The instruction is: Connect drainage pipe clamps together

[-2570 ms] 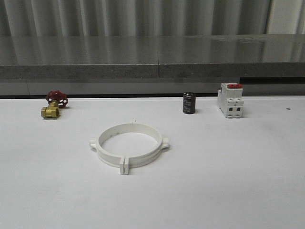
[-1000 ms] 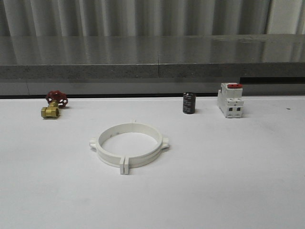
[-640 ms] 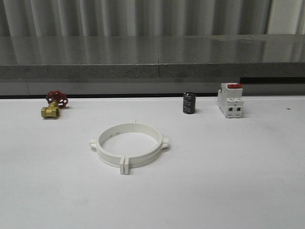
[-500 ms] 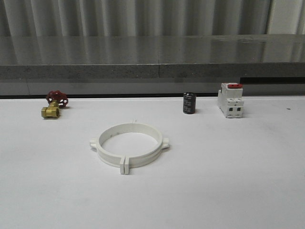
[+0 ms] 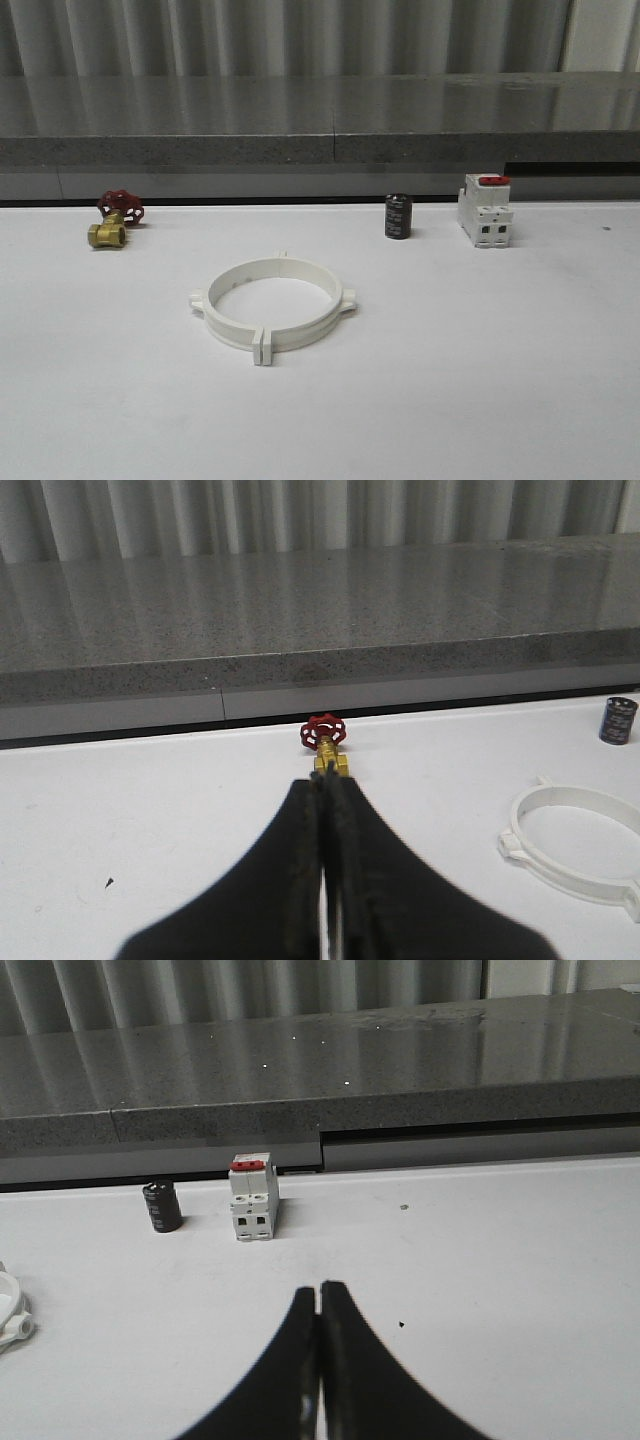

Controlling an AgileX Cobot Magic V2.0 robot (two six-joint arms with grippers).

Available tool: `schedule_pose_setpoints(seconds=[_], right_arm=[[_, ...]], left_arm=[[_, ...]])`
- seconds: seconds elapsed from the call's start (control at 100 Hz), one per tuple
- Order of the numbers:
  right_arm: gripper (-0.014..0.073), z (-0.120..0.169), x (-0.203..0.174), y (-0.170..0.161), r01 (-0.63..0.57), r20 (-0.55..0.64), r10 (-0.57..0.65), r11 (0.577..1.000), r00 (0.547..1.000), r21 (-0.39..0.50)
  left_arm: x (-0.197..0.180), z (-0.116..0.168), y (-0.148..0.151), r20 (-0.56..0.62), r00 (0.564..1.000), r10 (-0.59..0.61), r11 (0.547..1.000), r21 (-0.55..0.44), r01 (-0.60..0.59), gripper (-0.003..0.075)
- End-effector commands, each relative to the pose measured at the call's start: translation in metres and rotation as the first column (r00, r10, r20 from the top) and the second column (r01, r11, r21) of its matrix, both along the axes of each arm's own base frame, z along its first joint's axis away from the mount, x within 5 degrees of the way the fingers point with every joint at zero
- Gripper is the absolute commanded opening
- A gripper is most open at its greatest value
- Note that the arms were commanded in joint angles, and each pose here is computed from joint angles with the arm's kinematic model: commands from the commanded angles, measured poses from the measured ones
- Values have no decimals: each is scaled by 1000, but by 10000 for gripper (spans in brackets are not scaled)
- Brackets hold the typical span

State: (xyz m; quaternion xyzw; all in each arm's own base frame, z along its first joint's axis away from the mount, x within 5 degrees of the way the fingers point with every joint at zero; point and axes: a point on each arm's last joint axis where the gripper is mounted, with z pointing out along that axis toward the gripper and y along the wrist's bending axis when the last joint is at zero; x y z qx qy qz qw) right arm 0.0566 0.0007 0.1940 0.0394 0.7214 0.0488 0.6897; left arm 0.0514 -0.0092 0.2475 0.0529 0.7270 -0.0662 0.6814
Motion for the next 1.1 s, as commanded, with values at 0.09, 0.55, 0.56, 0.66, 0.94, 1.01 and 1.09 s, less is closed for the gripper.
schedule_pose_setpoints(seconds=[0.09,0.55,0.56,0.66,0.94,1.01,1.09], right_arm=[[-68,14,-2,0,5,118,-3,1000,993,-11],[-68,14,-2,0,5,117,-3,1000,993,-11],[-68,14,-2,0,5,117,-3,1000,993,-11],[-68,14,-2,0,5,117,-3,1000,993,-11],[-68,14,-2,0,5,117,-3,1000,993,-11],[-68,14,-2,0,5,117,-3,1000,993,-11],[-68,14,-2,0,5,117,-3,1000,993,-11]], left_arm=[[-4,-18,2,103,995,17,997,-70,-10,-20],[3,-47,5,89,992,92,991,-102,-83,-20],[3,-47,5,89,991,96,991,-102,-87,-20],[3,-47,6,88,990,107,989,-108,-97,-20],[3,-47,6,88,990,107,989,-108,-97,-20],[3,-47,6,88,990,107,989,-108,-97,-20],[3,-47,6,88,990,107,989,-108,-97,-20]])
